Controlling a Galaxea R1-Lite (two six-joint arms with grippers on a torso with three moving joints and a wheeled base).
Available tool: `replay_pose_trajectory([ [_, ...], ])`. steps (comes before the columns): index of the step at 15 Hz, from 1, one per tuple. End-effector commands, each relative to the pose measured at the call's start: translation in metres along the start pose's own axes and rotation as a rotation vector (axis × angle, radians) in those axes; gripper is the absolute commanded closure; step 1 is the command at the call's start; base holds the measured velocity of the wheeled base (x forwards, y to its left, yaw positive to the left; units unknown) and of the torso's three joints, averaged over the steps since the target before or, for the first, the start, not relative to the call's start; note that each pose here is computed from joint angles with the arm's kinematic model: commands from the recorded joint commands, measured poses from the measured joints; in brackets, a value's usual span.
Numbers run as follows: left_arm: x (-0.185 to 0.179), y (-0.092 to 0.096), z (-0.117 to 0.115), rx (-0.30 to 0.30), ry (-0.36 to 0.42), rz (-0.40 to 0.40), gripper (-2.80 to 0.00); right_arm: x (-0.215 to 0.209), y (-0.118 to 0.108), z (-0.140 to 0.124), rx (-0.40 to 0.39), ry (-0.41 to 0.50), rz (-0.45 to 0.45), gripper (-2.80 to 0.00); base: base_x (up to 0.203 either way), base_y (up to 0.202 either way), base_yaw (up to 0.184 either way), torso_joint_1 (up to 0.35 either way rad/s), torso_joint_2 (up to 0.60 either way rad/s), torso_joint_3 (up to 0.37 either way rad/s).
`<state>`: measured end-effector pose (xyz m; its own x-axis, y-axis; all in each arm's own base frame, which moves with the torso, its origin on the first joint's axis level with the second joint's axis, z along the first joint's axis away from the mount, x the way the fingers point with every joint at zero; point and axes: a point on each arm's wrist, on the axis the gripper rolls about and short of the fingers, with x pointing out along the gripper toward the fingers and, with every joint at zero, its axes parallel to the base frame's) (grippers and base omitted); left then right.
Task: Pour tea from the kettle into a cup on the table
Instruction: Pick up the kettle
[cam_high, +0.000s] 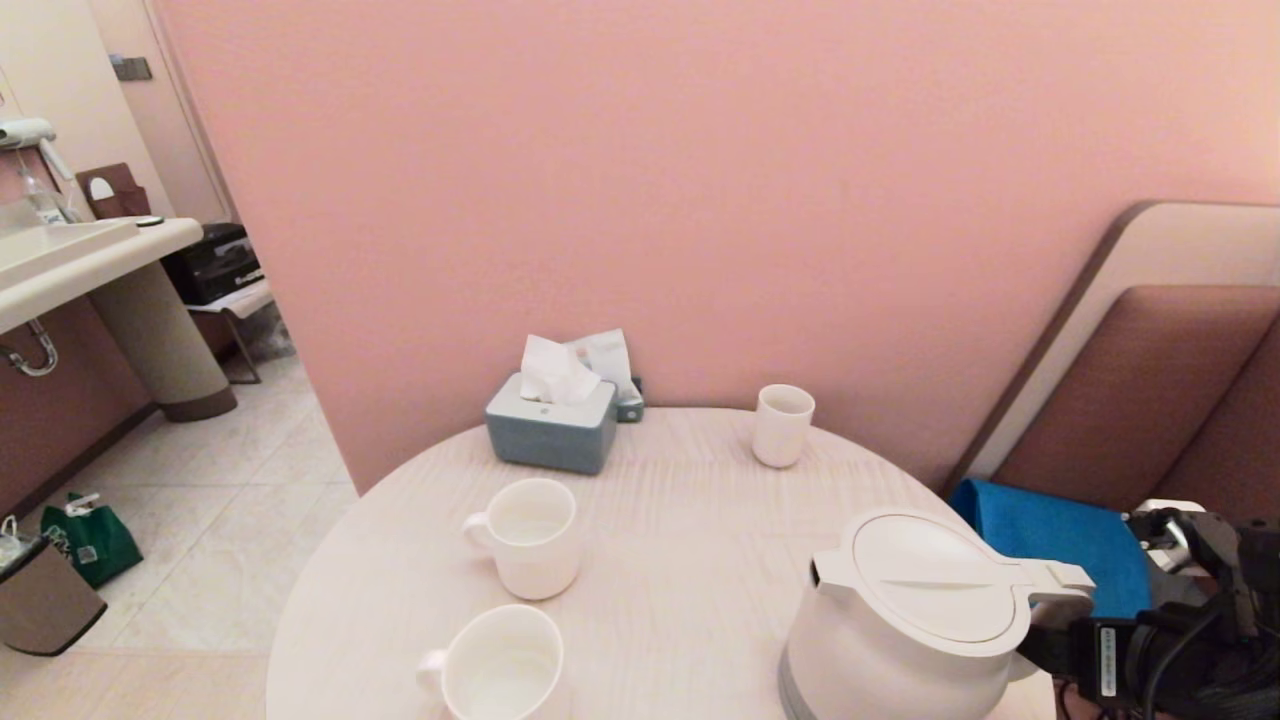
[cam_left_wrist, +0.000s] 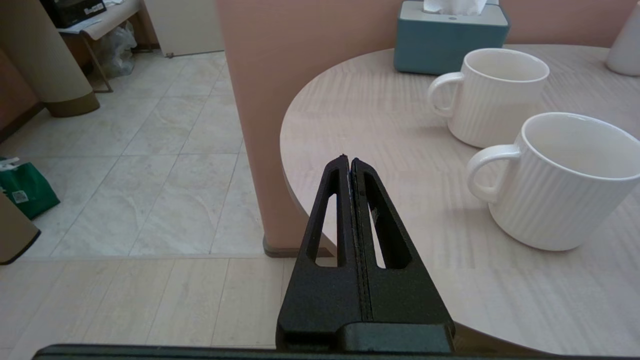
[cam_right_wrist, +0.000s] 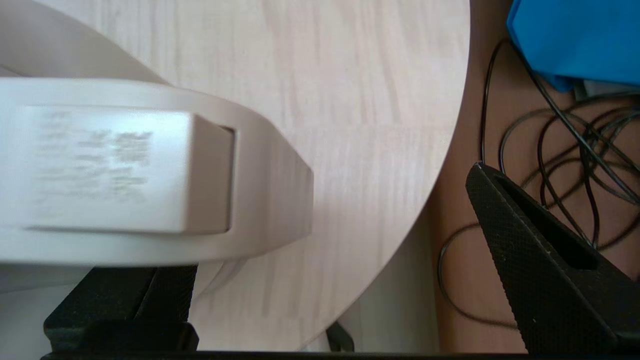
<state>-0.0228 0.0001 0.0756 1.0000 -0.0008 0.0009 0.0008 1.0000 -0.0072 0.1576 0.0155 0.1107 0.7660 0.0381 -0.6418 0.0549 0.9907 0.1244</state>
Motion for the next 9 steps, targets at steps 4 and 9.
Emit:
replay_pose_trajectory([
  [4,0.0001,0.0,0.0001,0.0,0.001,0.001,0.0,0.0095,-0.0018,-0.0114,0.005,-0.02,0.005,-2.8,0.0,0.0,0.0,0.0,0.0,0.0],
  [9,0.0,0.0,0.0,0.0,-0.001,0.001,0.0,0.0065,-0.0023,-0.0137,0.036,-0.133,0.036,-2.8,0.0,0.0,0.0,0.0,0.0,0.0],
])
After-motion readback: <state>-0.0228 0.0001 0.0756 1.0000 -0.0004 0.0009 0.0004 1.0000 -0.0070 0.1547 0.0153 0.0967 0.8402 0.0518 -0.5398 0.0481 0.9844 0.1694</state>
